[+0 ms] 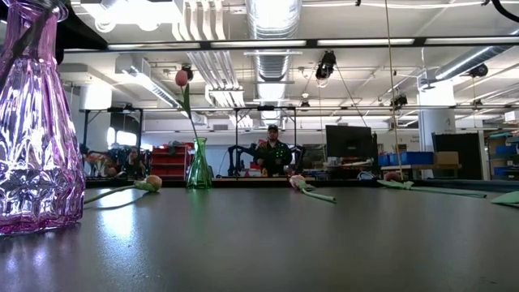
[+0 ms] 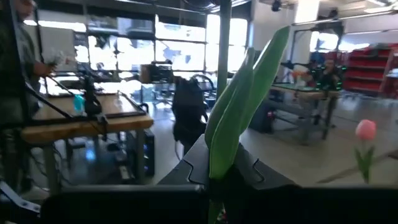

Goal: Sort flowers into vase by color
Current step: Put the top left red tulip into the purple vase

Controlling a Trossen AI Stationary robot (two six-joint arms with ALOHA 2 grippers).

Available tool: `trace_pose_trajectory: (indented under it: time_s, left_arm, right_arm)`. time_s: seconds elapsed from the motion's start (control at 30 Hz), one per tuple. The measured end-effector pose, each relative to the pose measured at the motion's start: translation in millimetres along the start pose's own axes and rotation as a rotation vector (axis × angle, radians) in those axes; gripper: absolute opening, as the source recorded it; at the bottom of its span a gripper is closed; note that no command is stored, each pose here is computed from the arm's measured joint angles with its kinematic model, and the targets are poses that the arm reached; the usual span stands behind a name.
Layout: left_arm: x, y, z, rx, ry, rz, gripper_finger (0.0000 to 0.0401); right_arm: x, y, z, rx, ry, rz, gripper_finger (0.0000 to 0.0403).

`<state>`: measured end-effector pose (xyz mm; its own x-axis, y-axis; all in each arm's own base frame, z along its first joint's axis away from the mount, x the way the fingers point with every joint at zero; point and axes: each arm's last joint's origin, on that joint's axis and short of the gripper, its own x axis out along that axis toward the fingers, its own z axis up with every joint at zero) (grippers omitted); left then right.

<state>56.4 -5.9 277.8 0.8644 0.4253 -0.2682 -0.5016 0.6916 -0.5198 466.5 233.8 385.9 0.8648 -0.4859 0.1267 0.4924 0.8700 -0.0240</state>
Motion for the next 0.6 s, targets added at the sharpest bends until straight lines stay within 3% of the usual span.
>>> trace_pose_trajectory:
  time_s: [0.4,0.6]
  left_arm:
    - [0,0,0,0.054,-0.001,0.002,0.0]
    - [0,0,0,0.06,0.004,-0.002,0.0]
  right_arm:
    - [-1,37,-69,0.016,0.005,-0.084,0.0012]
    - [-1,41,-77,0.037,-0.025,-0.121,0.0012]
